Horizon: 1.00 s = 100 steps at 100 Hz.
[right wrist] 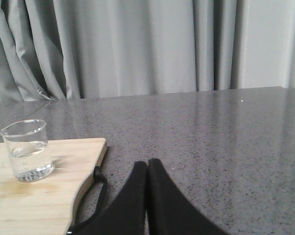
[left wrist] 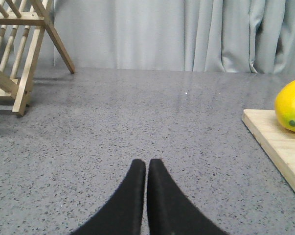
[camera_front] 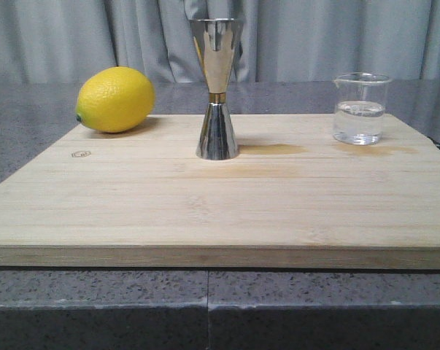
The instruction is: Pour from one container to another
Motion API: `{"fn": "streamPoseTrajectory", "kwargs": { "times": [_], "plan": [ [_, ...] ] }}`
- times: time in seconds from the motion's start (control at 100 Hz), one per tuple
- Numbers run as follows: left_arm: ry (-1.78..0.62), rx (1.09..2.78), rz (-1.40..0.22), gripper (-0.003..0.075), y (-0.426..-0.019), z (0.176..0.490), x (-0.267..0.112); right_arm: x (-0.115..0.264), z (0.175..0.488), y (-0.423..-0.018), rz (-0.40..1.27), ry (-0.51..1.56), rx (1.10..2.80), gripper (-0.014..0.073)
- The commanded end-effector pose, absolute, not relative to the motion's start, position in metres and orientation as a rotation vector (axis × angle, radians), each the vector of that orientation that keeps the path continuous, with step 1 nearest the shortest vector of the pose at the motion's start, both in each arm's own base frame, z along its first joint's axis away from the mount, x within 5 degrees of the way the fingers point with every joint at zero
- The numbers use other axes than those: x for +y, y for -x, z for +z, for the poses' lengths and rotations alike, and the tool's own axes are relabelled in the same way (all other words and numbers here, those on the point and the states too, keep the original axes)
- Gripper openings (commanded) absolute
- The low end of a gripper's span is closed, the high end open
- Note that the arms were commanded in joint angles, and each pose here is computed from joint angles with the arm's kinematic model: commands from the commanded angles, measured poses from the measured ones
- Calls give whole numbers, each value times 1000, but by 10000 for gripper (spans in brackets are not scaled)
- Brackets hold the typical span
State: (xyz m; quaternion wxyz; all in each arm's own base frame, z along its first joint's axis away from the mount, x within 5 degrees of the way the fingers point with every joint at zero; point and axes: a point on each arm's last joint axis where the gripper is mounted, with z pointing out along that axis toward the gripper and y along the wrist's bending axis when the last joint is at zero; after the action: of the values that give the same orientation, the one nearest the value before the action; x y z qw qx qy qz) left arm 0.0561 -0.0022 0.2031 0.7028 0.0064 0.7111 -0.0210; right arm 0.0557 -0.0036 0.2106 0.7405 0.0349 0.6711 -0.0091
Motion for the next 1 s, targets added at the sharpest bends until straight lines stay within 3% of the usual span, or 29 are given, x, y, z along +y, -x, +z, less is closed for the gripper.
{"fn": "streamPoseTrajectory", "kwargs": {
  "times": [0.0, 0.8, 0.99],
  "plan": [
    [-10, 1515, -64, -19, -55, 202, -3, -4, 215, -53, -40, -69, 1387, -71],
    [-10, 1513, -64, -19, -55, 202, -3, -4, 216, -53, -40, -69, 1382, -72],
    [18, 1429, -95, -19, -54, 213, -2, -4, 234, -49, -35, -72, 1301, -71]
  ]
}}
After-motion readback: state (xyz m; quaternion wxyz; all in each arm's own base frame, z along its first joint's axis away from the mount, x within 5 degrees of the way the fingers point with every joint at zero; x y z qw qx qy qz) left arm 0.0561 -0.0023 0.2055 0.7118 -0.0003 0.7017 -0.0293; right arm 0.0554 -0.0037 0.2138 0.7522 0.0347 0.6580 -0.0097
